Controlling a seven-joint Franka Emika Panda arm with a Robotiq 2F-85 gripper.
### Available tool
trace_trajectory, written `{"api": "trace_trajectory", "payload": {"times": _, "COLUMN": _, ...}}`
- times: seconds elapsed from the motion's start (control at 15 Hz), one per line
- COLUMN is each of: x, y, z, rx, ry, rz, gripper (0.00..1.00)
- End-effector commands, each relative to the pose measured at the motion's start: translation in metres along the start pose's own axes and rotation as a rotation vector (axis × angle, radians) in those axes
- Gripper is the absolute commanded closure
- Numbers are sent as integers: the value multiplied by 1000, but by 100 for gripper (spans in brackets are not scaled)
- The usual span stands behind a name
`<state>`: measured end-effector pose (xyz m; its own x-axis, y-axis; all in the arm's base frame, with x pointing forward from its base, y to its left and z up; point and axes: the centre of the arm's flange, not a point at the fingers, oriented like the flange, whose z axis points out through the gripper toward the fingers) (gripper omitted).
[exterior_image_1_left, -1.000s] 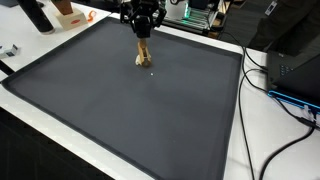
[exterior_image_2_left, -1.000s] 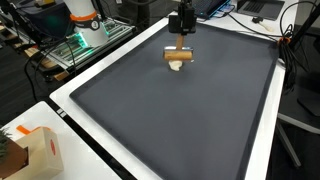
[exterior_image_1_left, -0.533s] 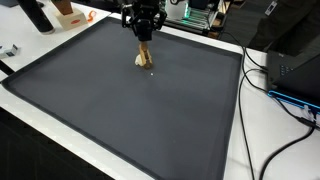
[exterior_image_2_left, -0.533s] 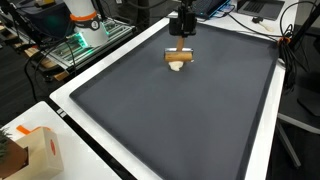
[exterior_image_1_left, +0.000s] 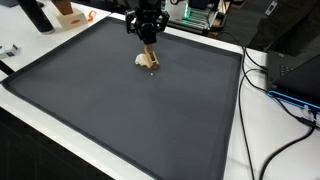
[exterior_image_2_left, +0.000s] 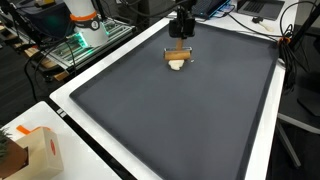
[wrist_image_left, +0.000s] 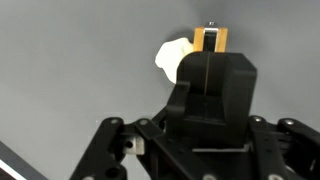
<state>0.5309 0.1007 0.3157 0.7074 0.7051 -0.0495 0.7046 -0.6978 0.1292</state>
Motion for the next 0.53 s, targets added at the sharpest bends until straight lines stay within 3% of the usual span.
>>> {"api": "trace_trajectory", "payload": {"times": 0.0, "x": -5, "y": -1, "z": 21, "rx": 41, "ry": 1, "rz": -9, "gripper": 77}}
{"api": "trace_trajectory", "payload": {"times": 0.47, "x": -8, "y": 6, "z": 14, "rx": -67, "ry": 5, "rz": 74, "gripper": 77}}
